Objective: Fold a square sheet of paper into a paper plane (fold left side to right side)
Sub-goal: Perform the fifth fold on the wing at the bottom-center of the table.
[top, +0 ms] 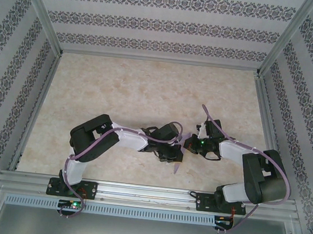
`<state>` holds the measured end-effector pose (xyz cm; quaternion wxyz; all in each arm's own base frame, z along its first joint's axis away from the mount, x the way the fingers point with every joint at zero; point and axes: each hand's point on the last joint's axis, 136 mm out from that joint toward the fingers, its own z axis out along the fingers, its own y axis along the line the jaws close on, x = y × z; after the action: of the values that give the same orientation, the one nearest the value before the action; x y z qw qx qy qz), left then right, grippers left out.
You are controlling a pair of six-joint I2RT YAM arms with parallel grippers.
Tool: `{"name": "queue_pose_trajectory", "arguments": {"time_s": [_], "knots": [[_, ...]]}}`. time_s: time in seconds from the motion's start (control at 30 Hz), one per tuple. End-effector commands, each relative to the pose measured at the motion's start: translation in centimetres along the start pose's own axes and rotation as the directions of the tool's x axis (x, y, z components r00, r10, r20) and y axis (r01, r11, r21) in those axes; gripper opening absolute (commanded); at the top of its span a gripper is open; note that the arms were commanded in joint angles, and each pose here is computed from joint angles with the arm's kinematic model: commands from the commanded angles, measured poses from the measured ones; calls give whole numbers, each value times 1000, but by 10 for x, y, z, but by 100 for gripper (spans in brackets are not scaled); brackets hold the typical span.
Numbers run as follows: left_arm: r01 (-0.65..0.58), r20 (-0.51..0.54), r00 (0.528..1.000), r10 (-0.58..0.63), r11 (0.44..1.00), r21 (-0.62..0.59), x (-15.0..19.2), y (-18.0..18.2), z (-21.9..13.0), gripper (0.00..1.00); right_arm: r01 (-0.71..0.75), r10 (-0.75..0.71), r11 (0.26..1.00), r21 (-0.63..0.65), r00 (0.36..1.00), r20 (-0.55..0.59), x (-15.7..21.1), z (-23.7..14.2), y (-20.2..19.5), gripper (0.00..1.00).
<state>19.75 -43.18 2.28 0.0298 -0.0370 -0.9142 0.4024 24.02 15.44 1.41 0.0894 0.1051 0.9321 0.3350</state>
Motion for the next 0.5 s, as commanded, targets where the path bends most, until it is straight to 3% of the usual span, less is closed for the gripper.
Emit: {"name": "queue_pose_trajectory", "arguments": {"time_s": [0.0, 0.27, 0.47], "knots": [[30, -10, 999, -31, 997, -69, 12, 24, 11, 7, -31, 34, 998, 62, 998, -54, 20, -1, -15, 0], [23, -3, 1000, -24, 972, -234, 21, 64, 6, 3, 19, -12, 996, -89, 997, 79, -5, -36, 20, 0], [-10, -26, 1000, 2, 940, -342, 31, 88, -9, 3, 39, -28, 988, -147, 997, 76, 2, -41, 26, 0]]}}
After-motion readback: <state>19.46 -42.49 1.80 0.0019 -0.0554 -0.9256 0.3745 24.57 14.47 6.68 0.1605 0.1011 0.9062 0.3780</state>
